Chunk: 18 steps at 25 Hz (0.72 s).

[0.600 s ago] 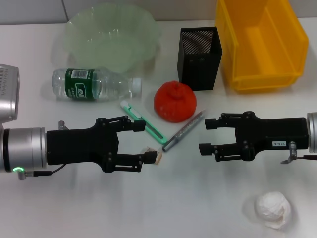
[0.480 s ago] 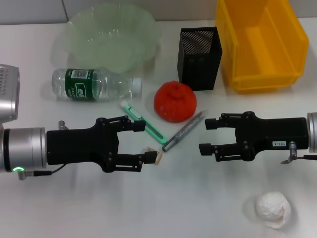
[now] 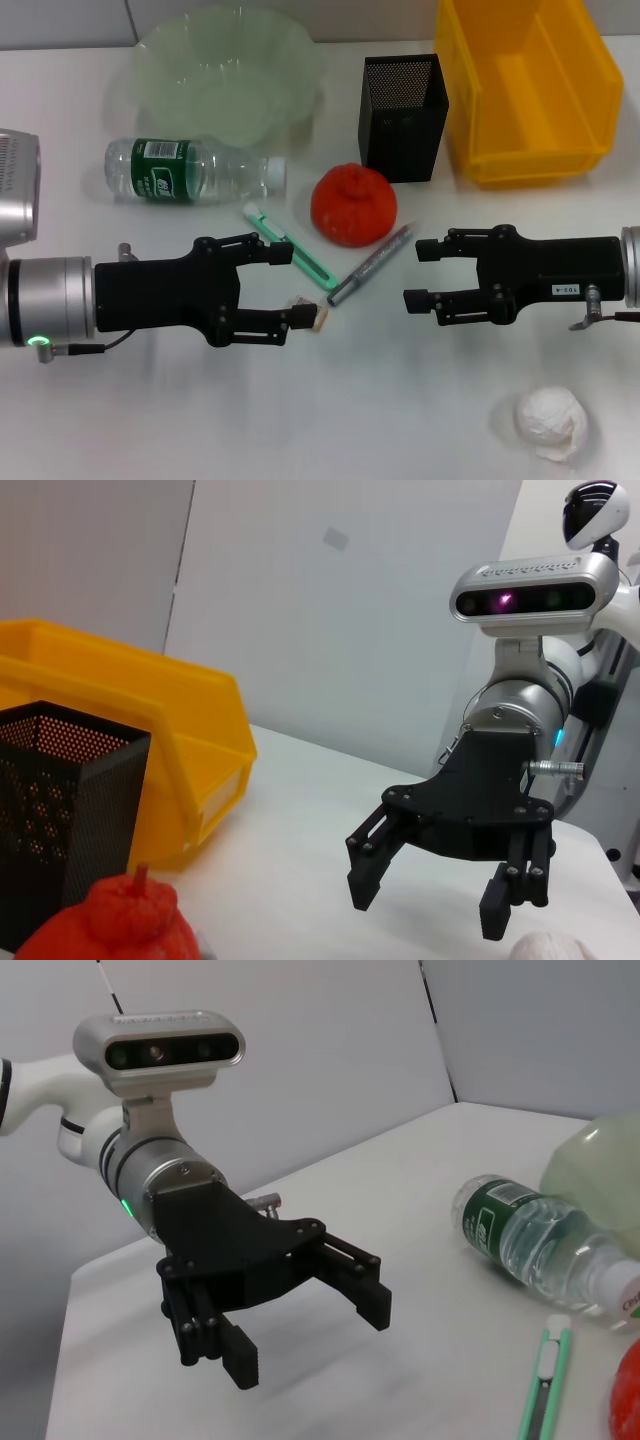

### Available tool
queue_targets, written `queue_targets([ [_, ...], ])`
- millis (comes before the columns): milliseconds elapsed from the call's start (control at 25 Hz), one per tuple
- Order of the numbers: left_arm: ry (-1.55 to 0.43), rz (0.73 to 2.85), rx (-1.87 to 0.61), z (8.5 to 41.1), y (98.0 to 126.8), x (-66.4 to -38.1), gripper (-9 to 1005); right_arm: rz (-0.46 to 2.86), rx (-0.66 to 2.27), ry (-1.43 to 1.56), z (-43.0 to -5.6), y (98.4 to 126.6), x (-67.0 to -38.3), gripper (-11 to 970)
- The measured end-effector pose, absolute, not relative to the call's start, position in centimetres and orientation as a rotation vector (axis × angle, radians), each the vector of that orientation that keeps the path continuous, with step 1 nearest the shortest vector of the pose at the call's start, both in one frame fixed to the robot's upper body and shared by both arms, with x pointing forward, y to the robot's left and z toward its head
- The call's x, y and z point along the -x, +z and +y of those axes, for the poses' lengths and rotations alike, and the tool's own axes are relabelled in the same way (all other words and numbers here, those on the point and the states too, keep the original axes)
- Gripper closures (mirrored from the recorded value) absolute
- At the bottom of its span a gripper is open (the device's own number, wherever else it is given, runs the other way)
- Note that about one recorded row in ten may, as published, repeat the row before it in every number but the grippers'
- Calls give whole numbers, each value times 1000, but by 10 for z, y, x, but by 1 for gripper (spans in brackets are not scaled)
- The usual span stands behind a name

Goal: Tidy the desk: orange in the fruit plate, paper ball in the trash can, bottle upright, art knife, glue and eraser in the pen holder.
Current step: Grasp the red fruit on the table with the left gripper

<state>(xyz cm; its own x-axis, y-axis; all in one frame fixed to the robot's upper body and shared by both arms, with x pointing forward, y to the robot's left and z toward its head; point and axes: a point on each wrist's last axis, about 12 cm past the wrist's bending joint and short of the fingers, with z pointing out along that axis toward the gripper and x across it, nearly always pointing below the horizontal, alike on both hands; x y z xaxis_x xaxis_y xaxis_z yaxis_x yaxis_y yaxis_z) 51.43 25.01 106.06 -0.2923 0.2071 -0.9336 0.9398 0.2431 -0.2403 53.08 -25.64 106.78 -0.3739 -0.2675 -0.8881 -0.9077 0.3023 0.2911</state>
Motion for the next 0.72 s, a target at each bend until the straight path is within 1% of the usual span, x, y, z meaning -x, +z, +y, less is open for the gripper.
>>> queue_targets([
  [480, -1119, 1669, -1060, 247, 1061, -514, 138, 1829, 1046, 1080, -259, 1066, -529, 189],
  [720, -1148, 1588, -998, 238, 1073, -522, 139, 1838, 1037, 1083, -260, 1065, -527, 189],
])
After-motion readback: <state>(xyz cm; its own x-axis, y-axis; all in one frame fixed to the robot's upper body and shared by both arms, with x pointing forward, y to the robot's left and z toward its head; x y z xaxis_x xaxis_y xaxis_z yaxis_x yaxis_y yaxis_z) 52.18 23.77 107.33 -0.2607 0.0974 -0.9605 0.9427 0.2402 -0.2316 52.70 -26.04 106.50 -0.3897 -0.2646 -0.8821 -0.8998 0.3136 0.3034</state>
